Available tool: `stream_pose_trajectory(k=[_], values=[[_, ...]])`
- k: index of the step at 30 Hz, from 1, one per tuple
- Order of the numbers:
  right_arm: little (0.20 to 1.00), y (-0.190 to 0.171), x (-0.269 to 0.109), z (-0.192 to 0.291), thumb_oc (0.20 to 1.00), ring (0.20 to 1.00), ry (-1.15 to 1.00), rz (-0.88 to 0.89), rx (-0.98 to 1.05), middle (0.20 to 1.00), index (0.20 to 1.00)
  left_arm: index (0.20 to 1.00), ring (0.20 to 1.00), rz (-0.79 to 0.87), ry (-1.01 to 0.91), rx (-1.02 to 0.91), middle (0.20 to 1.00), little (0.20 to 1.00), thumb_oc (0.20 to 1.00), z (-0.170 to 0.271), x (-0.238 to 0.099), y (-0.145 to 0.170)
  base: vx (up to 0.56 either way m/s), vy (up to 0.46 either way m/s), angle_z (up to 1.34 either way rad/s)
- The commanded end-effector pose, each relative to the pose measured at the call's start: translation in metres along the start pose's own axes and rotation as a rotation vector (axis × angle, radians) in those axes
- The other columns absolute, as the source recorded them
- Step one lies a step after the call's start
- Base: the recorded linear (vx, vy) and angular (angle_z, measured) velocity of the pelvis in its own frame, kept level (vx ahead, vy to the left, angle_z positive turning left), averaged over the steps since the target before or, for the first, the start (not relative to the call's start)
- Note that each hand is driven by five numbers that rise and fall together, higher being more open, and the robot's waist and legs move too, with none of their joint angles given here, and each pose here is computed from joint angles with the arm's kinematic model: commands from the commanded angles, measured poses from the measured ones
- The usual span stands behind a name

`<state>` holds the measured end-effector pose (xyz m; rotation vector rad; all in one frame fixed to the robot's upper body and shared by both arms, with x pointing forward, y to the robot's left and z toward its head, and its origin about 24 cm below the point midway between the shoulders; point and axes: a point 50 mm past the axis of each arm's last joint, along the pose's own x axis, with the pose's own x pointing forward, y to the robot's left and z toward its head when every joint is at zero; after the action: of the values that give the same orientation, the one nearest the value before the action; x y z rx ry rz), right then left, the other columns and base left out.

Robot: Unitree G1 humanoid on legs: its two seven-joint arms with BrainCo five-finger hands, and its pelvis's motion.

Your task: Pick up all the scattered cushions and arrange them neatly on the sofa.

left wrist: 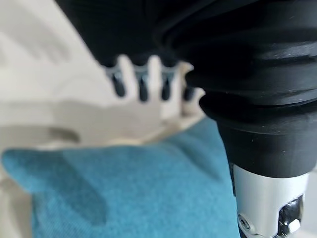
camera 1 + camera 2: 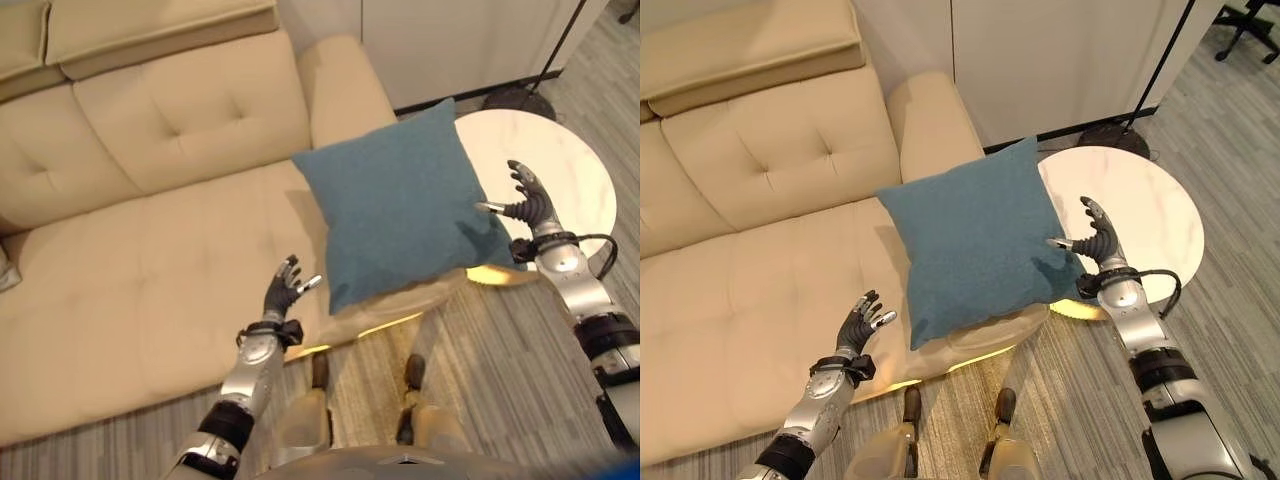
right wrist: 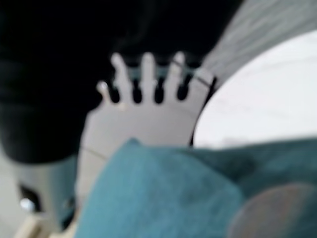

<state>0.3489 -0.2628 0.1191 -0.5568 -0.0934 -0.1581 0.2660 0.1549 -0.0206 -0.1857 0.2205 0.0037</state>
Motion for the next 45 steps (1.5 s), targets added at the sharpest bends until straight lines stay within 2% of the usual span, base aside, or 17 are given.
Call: stream_pose_trajectory(k=[1, 9, 16, 21, 29, 30, 33, 35, 36, 37, 38, 39, 40, 45], values=[[1.0, -0.008, 0.018, 0.033, 1.0, 1.0, -0.099, -0.041, 0.026, 1.0, 1.0, 1.0, 1.0, -0.021, -0.137, 0.03, 1.0, 1.0, 1.0, 0.031, 0.012, -0.003, -0.11, -0.04, 0.26], [1.0, -0.036, 0.038, 0.054, 1.0, 1.0, -0.106, -0.184, -0.057, 1.0, 1.0, 1.0, 1.0, -0.043, -0.231, 0.05, 1.0, 1.0, 1.0, 0.059, 0.026, -0.017, -0.04, -0.012, 0.01], [1.0, -0.035, 0.046, 0.061, 1.0, 1.0, -0.089, -0.179, -0.058, 1.0, 1.0, 1.0, 1.0, -0.069, -0.265, 0.055, 1.0, 1.0, 1.0, 0.071, 0.03, -0.025, -0.02, 0.004, -0.1], [1.0, -0.019, 0.049, 0.06, 1.0, 1.0, -0.063, -0.121, 0.027, 1.0, 1.0, 1.0, 1.0, -0.11, -0.265, 0.048, 1.0, 1.0, 1.0, 0.074, 0.035, -0.038, -0.02, -0.008, -0.06], [1.0, 0.016, 0.06, 0.104, 1.0, 1.0, -0.162, -0.047, 0.15, 1.0, 1.0, 1.0, 1.0, -0.169, -0.237, 0.029, 1.0, 1.0, 1.0, 0.081, 0.05, -0.07, -0.01, 0.0, -0.01], [1.0, 0.029, 0.06, 0.113, 1.0, 1.0, -0.184, -0.018, 0.206, 1.0, 1.0, 1.0, 1.0, -0.197, -0.229, 0.01, 1.0, 1.0, 1.0, 0.082, 0.052, -0.084, 0.0, 0.0, 0.0], [1.0, 0.048, 0.058, 0.124, 1.0, 1.0, -0.206, 0.026, 0.26, 1.0, 1.0, 1.0, 1.0, -0.223, -0.207, -0.031, 1.0, 1.0, 1.0, 0.081, 0.054, -0.098, 0.0, 0.0, 0.0], [1.0, 0.048, 0.058, 0.124, 1.0, 1.0, -0.206, 0.026, 0.26, 1.0, 1.0, 1.0, 1.0, -0.223, -0.207, -0.031, 1.0, 1.0, 1.0, 0.081, 0.054, -0.098, 0.0, 0.0, -0.02], [1.0, 0.081, 0.051, 0.143, 1.0, 1.0, -0.252, 0.127, 0.323, 1.0, 1.0, 1.0, 1.0, -0.275, -0.173, -0.074, 1.0, 1.0, 1.0, 0.079, 0.053, -0.12, -0.01, 0.0, -0.03], [1.0, 0.089, 0.048, 0.146, 1.0, 1.0, -0.258, 0.153, 0.342, 1.0, 1.0, 1.0, 1.0, -0.286, -0.169, -0.084, 1.0, 1.0, 1.0, 0.078, 0.053, -0.124, -0.01, -0.004, -0.05], [1.0, 0.096, 0.045, 0.15, 1.0, 1.0, -0.267, 0.179, 0.352, 1.0, 1.0, 0.918, 0.918, -0.3, -0.157, -0.1, 0.918, 0.918, 0.918, 0.077, 0.052, -0.13, -0.01, -0.003, -0.1], [0.495, 0.104, 0.043, 0.154, 0.495, 0.495, -0.278, 0.205, 0.357, 0.495, 0.495, 0.498, 0.498, -0.31, -0.154, -0.117, 0.498, 0.498, 0.498, 0.077, 0.051, -0.135, -0.01, -0.004, -0.13], [0.2, 0.108, 0.041, 0.156, 0.2, 0.2, -0.287, 0.223, 0.361, 0.2, 0.2, 0.2, 0.2, -0.316, -0.158, -0.126, 0.2, 0.2, 0.2, 0.079, 0.051, -0.138, -0.02, -0.003, -0.11], [0.2, 0.124, 0.03, 0.163, 0.2, 0.2, -0.329, 0.284, 0.398, 0.2, 0.2, 0.2, 0.2, -0.353, -0.19, -0.163, 0.2, 0.2, 0.2, 0.089, 0.048, -0.148, -0.01, -0.004, 0.0]])
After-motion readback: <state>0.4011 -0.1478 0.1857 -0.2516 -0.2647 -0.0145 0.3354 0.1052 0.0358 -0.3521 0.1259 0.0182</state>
